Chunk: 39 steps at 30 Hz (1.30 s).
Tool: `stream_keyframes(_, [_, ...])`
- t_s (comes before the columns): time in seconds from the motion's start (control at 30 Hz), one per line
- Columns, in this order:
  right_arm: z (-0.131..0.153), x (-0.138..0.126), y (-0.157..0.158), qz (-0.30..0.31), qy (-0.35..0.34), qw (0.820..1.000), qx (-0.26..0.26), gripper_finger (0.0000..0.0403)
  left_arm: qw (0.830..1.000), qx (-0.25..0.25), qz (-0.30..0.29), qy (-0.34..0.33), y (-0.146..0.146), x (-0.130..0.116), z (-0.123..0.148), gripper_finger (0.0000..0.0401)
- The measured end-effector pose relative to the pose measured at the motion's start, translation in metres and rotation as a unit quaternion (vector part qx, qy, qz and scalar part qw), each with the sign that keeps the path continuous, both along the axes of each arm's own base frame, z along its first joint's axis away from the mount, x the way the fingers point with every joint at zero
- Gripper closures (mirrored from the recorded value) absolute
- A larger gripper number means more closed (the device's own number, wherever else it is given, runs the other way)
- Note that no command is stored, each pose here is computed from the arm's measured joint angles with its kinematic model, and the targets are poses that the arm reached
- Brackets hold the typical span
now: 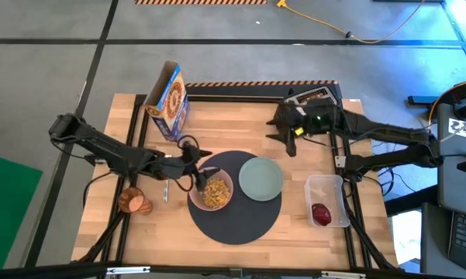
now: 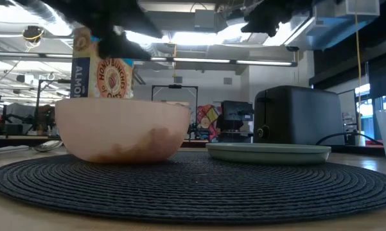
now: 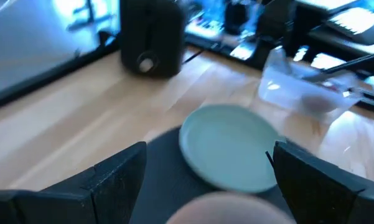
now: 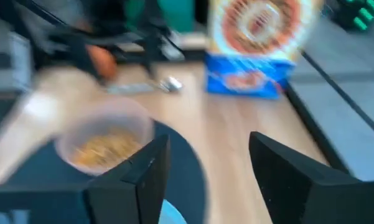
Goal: Arrange a breakfast setting
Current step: Put the toasted bread from the toaster oven on the green plate
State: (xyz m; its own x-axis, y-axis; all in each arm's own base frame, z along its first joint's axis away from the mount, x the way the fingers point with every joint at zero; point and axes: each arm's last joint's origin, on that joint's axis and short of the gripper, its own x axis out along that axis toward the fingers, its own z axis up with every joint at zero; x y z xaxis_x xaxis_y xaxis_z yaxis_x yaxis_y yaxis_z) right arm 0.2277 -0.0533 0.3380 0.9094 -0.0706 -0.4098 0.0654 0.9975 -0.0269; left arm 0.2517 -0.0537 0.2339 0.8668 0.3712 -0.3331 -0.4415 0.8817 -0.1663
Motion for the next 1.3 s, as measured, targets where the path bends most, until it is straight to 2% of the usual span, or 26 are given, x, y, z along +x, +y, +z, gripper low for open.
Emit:
stream_keyframes(0.2, [0.033, -0.001, -0.016, -0.111, 0.104, 0.984, -0.09, 0.02, 0.997, 0.049, -0.043, -0.047, 0.011, 0.028, -0.004, 0.0069])
stream_keyframes(0.4, [0.04, -0.018, -0.05, -0.186, 0.181, 0.962, -0.078, 0.0199, 0.994, 0.057, -0.061, -0.073, 0.042, 0.039, -0.004, 0.0069])
stream_keyframes(0.53, [0.032, -0.035, -0.08, -0.223, 0.253, 0.936, -0.097, 0.0199, 0.989, 0.08, -0.061, -0.104, 0.065, 0.039, 0.005, 0.0069])
stream_keyframes(0.67, [0.017, -0.049, -0.107, -0.222, 0.332, 0.911, -0.1, 0.0199, 0.985, 0.082, -0.068, -0.139, 0.08, 0.039, 0.012, 0.0069])
stream_keyframes(0.83, [-0.002, -0.058, -0.13, -0.227, 0.399, 0.886, -0.062, 0.0199, 0.986, 0.078, -0.084, -0.124, 0.082, 0.039, 0.009, 0.0069])
stream_keyframes(1.0, [-0.01, -0.058, -0.141, -0.224, 0.418, 0.879, -0.056, 0.0199, 0.986, 0.097, -0.081, -0.106, 0.083, 0.039, 0.007, 0.0069])
stream_keyframes(1.3, [-0.012, -0.06, -0.145, -0.196, 0.427, 0.879, -0.076, 0.0199, 0.987, 0.101, -0.076, -0.104, 0.084, 0.039, 0.007, 0.0069])
